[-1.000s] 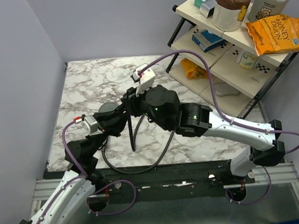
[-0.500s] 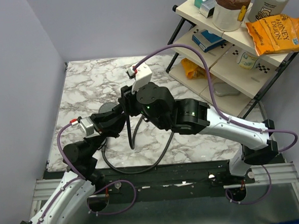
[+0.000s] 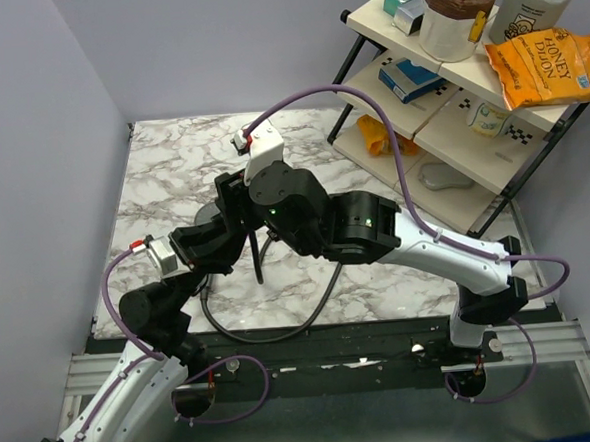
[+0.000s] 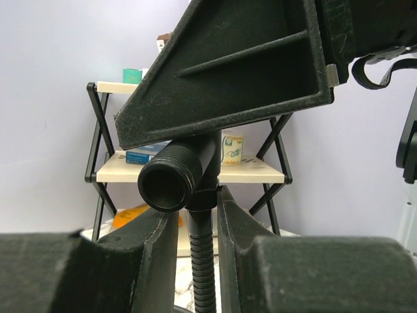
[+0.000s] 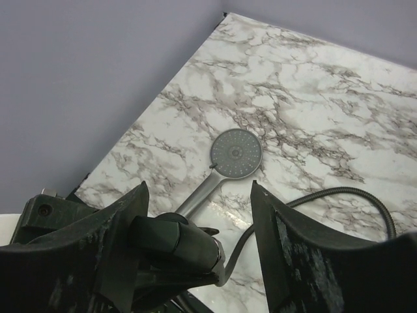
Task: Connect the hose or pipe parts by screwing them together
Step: Install the adaptor on the pipeline.
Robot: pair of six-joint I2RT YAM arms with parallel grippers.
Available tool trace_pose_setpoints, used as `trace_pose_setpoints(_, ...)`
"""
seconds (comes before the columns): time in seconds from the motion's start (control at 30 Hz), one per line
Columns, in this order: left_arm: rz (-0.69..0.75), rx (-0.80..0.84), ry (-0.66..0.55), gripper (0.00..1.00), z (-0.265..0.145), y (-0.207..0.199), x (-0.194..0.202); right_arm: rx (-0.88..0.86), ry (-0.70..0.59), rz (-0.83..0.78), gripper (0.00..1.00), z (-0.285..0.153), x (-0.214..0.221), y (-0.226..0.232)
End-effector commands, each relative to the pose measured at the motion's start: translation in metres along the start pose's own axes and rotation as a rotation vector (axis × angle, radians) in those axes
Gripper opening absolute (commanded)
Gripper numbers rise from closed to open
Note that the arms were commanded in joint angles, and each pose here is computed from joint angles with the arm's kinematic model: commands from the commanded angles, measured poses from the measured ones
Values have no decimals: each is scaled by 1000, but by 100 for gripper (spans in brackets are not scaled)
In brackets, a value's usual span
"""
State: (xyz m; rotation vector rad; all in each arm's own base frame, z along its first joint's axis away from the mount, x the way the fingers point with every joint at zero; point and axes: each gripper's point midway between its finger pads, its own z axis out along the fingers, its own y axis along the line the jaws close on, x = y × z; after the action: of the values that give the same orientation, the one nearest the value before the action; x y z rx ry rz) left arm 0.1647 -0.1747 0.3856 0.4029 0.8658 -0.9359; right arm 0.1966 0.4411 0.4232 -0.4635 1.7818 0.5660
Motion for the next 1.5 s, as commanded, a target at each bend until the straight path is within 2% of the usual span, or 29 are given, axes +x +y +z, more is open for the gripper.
trace_pose_setpoints(0.0, 55, 81, -183, 0, 2, -22, -54, 75, 19, -80, 71, -6, 4, -19)
trace_pose_setpoints(0.1, 52, 87, -173, 0, 2, -23, -53, 62, -16, -61, 72, -11, -8, -20)
trace_pose_setpoints(0.2, 51, 92, -162, 0, 2, -24, -51, 44, -37, -46, 78, -13, -14, -17)
trace_pose_setpoints(0.4, 31, 118, -127, 0, 3, -27, -43, 14, -99, -13, 81, -17, -37, -13)
trace_pose_setpoints(0.83, -24, 201, -33, 0, 2, -40, -22, -9, -212, 4, 83, -32, -77, -16)
trace_pose_setpoints(0.87, -29, 209, -26, 0, 2, -42, -20, -11, -234, 11, 81, -34, -84, -16)
trace_pose_setpoints(0.9, -36, 211, -12, 0, 2, -41, -17, -18, -255, -6, 74, -41, -92, -20)
trace_pose_setpoints(1.03, -71, 219, 39, 0, 1, -42, -5, -72, -289, -80, 66, -52, -99, -20)
trace_pose_setpoints(1.2, -101, 245, 112, 0, 0, -46, 9, -240, -273, -272, 65, -60, -89, -8)
trace_pose_setpoints(1.3, -117, 263, 140, 0, 0, -49, 14, -385, -212, -397, 68, -66, -70, 7)
trace_pose_setpoints(1.4, -130, 287, 162, 0, -2, -52, 19, -479, -138, -520, 76, -68, -52, 14)
trace_pose_setpoints(1.47, -138, 304, 176, 0, -3, -55, 22, -528, -113, -543, 81, -71, -49, 14)
